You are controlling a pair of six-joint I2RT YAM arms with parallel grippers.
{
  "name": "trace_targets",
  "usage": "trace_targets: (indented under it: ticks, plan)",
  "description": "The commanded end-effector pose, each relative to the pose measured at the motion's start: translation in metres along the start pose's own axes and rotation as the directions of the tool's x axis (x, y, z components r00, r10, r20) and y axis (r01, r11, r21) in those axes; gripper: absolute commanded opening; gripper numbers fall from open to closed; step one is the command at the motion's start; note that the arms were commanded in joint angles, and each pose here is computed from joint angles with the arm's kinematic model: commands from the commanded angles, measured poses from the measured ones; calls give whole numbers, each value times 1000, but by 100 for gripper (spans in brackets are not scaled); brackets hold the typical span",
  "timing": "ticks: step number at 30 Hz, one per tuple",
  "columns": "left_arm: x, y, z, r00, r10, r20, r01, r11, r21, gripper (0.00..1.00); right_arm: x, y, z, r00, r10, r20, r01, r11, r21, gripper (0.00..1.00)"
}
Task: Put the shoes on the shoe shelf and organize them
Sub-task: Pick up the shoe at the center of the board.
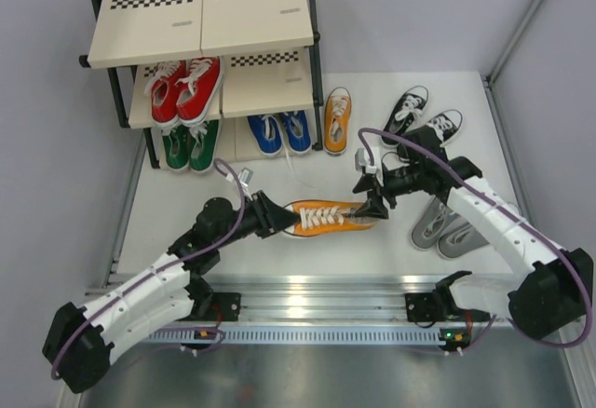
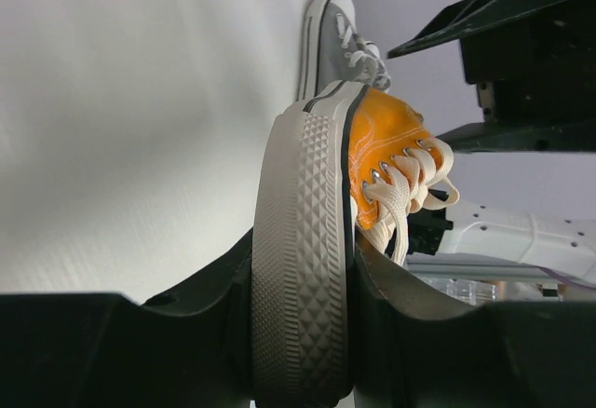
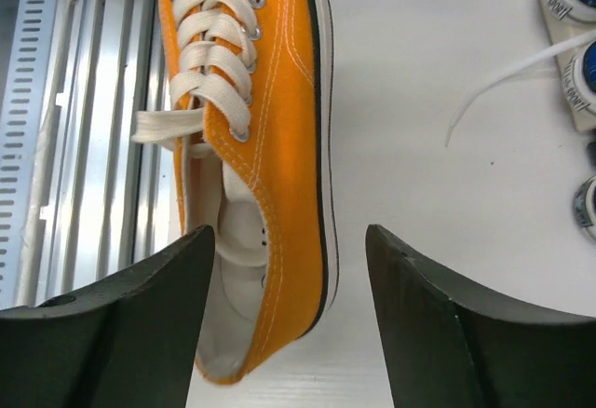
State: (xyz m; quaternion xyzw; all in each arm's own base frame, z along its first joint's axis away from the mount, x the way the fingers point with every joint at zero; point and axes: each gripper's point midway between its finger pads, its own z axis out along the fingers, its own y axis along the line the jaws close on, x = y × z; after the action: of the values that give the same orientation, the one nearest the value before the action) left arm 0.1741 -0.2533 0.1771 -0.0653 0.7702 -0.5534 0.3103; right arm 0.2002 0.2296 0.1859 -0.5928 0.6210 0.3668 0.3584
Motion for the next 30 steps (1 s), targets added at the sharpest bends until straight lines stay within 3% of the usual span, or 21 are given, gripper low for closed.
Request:
trace_targets:
  ticks: [1, 2, 4, 5, 6, 10, 17, 30]
  plan:
    - [-6, -10, -10, 995, 99, -27, -98, 994, 49, 0, -33, 9, -15, 958, -282, 48, 284, 959, -28, 68]
    - [-13, -5, -12, 993, 114, -20, -113, 993, 37, 0, -28, 17, -18, 956, -292, 30, 293, 955, -53, 79]
    - [-8, -2, -17, 991, 100, -88, -96, 994, 48, 0, -31, 22, -24, 907, -420, 35, 422, 905, -59, 91]
    - [-18, 0, -19, 993, 91, -75, -88, 995, 46, 0, -21, 40, -28, 909, -415, 31, 416, 901, -123, 98]
    - [-21, 0, -20, 993, 84, -83, -80, 995, 51, 0, -20, 44, -29, 832, -552, 55, 554, 820, -146, 99]
    - [-27, -2, -21, 988, 74, -135, -66, 996, 60, 0, 3, 75, -31, 772, -631, 71, 621, 728, -291, 100]
    - [-29, -15, -18, 978, 85, -193, -67, 993, 95, 0, 23, 92, -9, 725, -688, 38, 646, 660, -385, 83]
    - [-23, -27, -23, 970, 76, -230, -42, 988, 150, 0, 35, 60, 14, 703, -701, -124, 625, 691, -362, 49]
